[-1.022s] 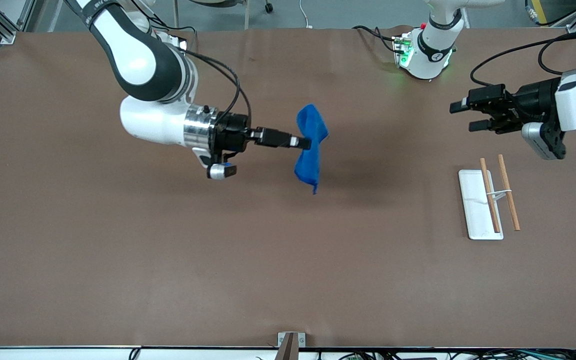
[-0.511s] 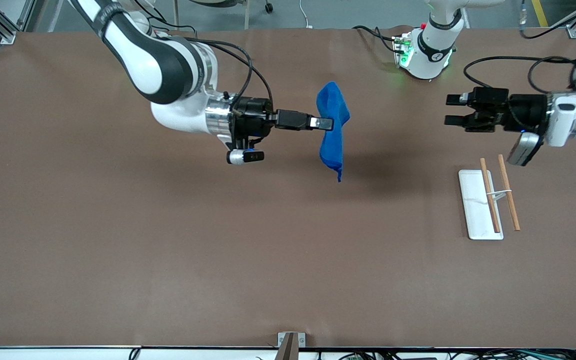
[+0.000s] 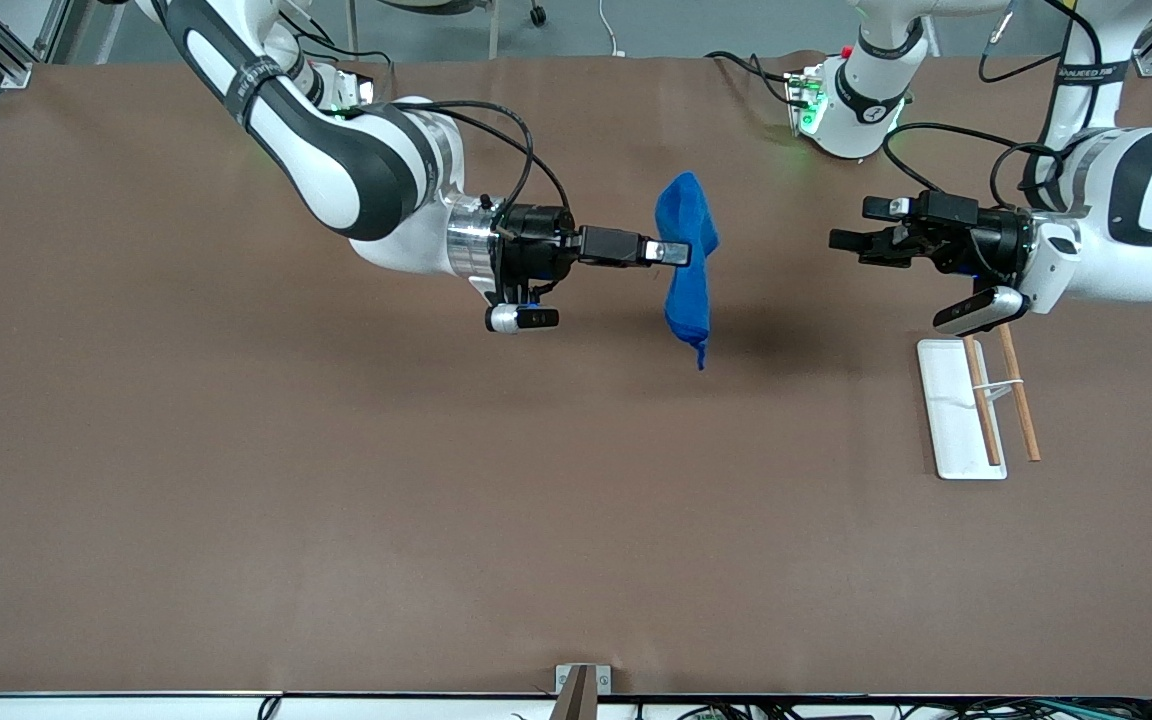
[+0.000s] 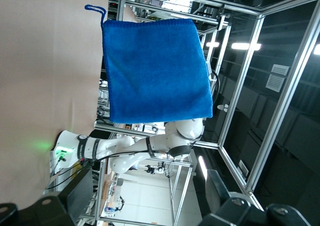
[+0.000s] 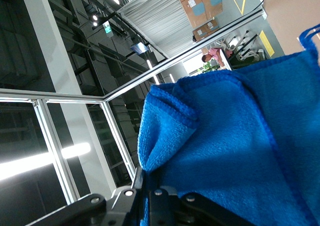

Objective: Right arm passes towel to left arm to hang
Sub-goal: 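Carry the towel toward the middle while the left gripper reaches toward it, then grasp the hanging towel with the left gripper beside the right gripper, then open the right gripper and pull the left gripper away with the towel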

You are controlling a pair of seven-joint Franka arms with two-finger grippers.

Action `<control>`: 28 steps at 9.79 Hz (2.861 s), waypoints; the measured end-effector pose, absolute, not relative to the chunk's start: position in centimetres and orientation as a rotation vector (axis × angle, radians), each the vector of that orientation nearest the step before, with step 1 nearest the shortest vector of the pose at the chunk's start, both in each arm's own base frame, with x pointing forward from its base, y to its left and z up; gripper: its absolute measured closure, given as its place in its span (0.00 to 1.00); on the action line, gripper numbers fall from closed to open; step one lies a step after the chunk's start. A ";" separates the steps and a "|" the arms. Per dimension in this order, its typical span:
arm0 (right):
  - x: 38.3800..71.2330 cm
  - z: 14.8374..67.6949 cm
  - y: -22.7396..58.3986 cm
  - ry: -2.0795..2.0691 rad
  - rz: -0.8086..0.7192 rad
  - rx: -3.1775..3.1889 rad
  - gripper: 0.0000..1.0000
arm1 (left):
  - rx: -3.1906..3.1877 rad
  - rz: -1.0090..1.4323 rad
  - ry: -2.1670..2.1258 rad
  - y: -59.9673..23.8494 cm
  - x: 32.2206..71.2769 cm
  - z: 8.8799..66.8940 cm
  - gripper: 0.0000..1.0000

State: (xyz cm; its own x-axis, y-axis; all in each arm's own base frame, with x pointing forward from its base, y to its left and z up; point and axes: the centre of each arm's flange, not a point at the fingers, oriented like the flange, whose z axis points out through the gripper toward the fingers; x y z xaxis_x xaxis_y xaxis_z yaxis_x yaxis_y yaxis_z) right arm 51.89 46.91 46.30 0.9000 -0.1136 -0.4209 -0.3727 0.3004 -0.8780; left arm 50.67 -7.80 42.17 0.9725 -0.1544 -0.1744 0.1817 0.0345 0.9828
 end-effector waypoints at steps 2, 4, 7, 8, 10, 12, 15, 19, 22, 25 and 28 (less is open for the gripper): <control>51.6 46.4 47.2 0.444 0.183 -1.264 0.95 | 1.535 -0.242 0.031 -10.7 50.7 41.3 0.02; 50.9 46.8 47.9 0.436 0.199 -1.257 0.95 | 1.537 -0.218 0.052 -13.6 50.6 40.5 0.04; 50.5 47.0 48.2 0.434 0.208 -1.252 0.95 | 1.568 -0.198 0.091 -17.1 50.5 39.6 0.03; 50.5 47.0 48.2 0.435 0.208 -1.252 0.95 | 1.560 -0.190 0.104 -17.9 50.5 39.4 0.03; 50.5 47.0 48.2 0.435 0.207 -1.252 0.95 | 1.526 -0.122 0.142 -19.1 51.1 39.3 0.04; 50.6 47.1 48.2 0.435 0.206 -1.251 0.95 | 1.532 -0.119 0.153 -21.4 50.7 38.8 0.04; 50.6 47.1 48.2 0.432 0.200 -1.251 0.95 | 1.532 -0.120 0.157 -21.5 50.8 38.4 0.37; 50.6 47.2 48.2 0.432 0.195 -1.249 0.95 | 1.525 -0.088 0.150 -20.9 51.7 39.5 0.96; 50.7 47.2 48.2 0.434 0.192 -1.250 0.95 | 1.523 -0.069 0.148 -20.4 52.3 40.1 0.98; 51.6 46.2 46.8 0.467 0.127 -1.331 0.82 | 1.553 -0.064 0.127 -19.9 52.5 40.2 0.98; 54.6 44.1 42.5 0.393 -0.038 -1.547 0.36 | 1.663 -0.072 0.069 -17.8 52.8 39.9 0.98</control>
